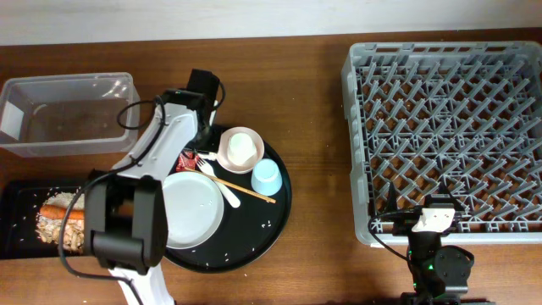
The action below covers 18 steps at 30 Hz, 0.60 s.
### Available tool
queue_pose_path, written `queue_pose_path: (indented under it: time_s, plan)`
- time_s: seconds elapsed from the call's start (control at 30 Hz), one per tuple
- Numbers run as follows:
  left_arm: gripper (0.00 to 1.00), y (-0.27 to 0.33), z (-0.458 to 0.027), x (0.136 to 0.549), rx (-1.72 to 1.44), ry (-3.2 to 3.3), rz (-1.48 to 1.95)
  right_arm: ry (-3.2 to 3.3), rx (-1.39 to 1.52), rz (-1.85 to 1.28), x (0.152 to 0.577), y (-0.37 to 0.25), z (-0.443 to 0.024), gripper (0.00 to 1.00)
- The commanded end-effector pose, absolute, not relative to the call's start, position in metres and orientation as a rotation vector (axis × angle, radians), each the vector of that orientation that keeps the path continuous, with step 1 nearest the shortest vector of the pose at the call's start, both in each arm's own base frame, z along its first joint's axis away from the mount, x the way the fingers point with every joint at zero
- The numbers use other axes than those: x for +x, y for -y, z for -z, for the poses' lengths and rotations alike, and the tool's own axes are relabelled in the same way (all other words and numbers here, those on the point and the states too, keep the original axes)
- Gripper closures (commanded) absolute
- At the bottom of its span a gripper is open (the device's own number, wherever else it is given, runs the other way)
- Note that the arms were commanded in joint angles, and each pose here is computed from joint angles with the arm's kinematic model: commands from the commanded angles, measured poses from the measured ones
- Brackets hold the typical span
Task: Sort waste into correct bins and load items into the dishwasher rack
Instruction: 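Grasp the white tissue beside the wrapper with the left gripper, then carry the tissue left and release it into the clear plastic bin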
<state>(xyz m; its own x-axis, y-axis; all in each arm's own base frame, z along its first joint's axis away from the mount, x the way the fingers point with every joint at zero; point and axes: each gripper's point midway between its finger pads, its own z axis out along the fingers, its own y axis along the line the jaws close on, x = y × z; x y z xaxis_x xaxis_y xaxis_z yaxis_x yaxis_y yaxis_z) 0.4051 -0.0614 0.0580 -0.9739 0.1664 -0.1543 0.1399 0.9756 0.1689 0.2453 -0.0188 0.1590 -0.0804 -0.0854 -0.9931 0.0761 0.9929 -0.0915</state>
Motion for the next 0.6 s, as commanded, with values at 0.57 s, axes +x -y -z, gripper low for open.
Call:
queue_pose_path:
  time_s: [0.57]
  plan:
    - [0.99,0.055,-0.111,0.413,-0.006,-2.865,0.011,-1.651,0.000,0.151,0.245,0.022,-0.156,0.01]
